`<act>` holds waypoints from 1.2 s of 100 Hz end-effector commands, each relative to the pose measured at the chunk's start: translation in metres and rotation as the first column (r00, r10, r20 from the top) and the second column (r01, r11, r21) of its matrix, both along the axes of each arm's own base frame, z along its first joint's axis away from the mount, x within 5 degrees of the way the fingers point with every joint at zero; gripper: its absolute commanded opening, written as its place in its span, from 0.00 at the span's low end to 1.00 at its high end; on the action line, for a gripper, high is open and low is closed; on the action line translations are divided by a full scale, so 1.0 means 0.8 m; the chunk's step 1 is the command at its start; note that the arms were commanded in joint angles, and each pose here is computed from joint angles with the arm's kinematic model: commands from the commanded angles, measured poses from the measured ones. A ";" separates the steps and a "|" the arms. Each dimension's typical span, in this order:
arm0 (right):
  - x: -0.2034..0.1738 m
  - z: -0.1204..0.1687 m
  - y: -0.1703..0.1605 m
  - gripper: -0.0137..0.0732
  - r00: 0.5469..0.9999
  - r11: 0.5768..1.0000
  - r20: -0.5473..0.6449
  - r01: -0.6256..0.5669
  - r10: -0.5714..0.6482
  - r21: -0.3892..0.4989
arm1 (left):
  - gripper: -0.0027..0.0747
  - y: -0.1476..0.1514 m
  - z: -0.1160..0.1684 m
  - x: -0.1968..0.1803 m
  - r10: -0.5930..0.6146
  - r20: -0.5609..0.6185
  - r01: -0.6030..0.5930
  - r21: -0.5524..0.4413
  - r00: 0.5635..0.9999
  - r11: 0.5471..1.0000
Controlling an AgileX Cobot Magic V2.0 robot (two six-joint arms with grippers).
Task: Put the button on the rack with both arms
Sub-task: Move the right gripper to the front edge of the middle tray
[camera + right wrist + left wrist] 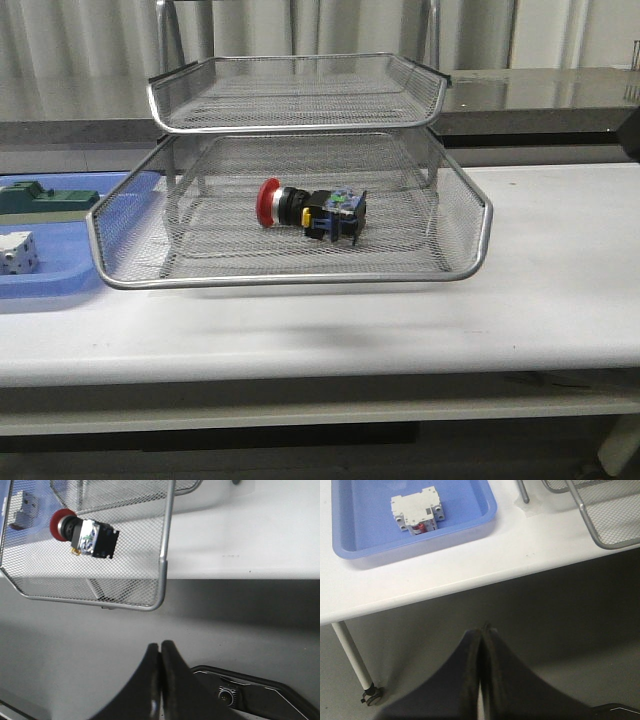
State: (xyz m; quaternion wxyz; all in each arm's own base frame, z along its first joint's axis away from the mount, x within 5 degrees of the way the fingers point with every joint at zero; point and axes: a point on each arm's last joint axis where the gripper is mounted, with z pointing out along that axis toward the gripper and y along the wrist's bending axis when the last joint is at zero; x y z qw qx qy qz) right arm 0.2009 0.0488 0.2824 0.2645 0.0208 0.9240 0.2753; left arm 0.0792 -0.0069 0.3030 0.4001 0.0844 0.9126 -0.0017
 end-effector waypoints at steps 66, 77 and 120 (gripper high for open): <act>0.035 -0.065 0.119 0.09 0.981 0.985 -0.092 -0.174 0.173 -0.002 | 0.01 -0.001 0.015 0.005 0.008 0.074 -0.006 -0.022 0.997 1.000; 0.034 -0.077 0.137 0.09 0.978 0.983 -0.101 -0.184 0.183 -0.002 | 0.01 -0.001 0.015 0.005 0.008 0.074 -0.006 -0.022 0.997 1.000; 0.035 -0.105 0.179 0.09 0.986 0.987 -0.055 -0.159 0.158 -0.021 | 0.01 -0.001 0.015 0.005 0.008 0.074 -0.006 -0.022 0.997 1.000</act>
